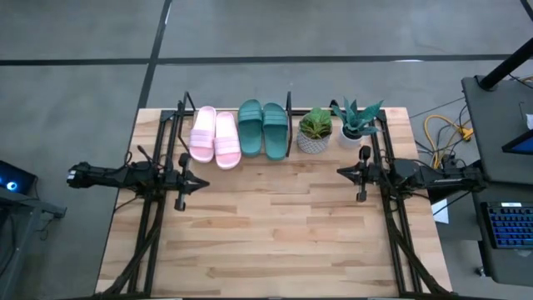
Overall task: Pick and place slides into the shelf
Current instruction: Return to Home Position
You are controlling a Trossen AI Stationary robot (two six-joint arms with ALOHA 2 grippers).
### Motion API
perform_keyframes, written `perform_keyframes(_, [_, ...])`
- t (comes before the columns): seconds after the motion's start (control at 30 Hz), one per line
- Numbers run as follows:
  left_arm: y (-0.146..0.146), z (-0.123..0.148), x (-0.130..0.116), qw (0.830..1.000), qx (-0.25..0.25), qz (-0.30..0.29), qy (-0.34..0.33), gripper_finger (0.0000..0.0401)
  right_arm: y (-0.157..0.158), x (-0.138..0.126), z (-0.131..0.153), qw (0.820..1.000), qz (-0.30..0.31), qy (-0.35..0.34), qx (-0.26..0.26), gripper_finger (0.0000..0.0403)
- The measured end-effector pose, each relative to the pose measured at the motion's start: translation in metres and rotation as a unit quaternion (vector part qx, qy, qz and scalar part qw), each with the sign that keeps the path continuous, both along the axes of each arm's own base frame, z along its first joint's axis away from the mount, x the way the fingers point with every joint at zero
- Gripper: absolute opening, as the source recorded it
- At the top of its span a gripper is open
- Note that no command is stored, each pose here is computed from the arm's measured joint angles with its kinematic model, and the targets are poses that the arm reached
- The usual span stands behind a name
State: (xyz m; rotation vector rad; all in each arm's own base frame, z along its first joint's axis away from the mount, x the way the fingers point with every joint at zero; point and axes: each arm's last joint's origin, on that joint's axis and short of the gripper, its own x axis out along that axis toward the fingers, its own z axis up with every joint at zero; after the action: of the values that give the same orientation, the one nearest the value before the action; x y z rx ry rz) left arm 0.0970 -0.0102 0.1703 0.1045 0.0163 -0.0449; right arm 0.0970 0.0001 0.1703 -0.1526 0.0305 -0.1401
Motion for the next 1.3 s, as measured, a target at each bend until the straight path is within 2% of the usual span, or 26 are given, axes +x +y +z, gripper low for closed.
perform_keyframes(0.13, [0.0, 0.0001, 0.0, 1.0, 0.005, 0.0, -0.001, 0.0, 0.0, 0.0001, 0.0, 1.0, 0.0, 0.004, -0.024, 0.0008])
perform_keyframes(0.3, [0.0, 0.0003, 0.0, 1.0, 0.005, 0.0, -0.002, 0.0, 0.0, 0.0, 0.0, 1.0, 0.0, 0.001, -0.005, 0.0008])
perform_keyframes(1.3, [-0.0001, -0.0002, 0.0007, 1.0, 0.005, 0.0, 0.002, 0.0, 0.0, 0.0001, 0.0, 1.0, 0.0, 0.001, -0.007, 0.0009])
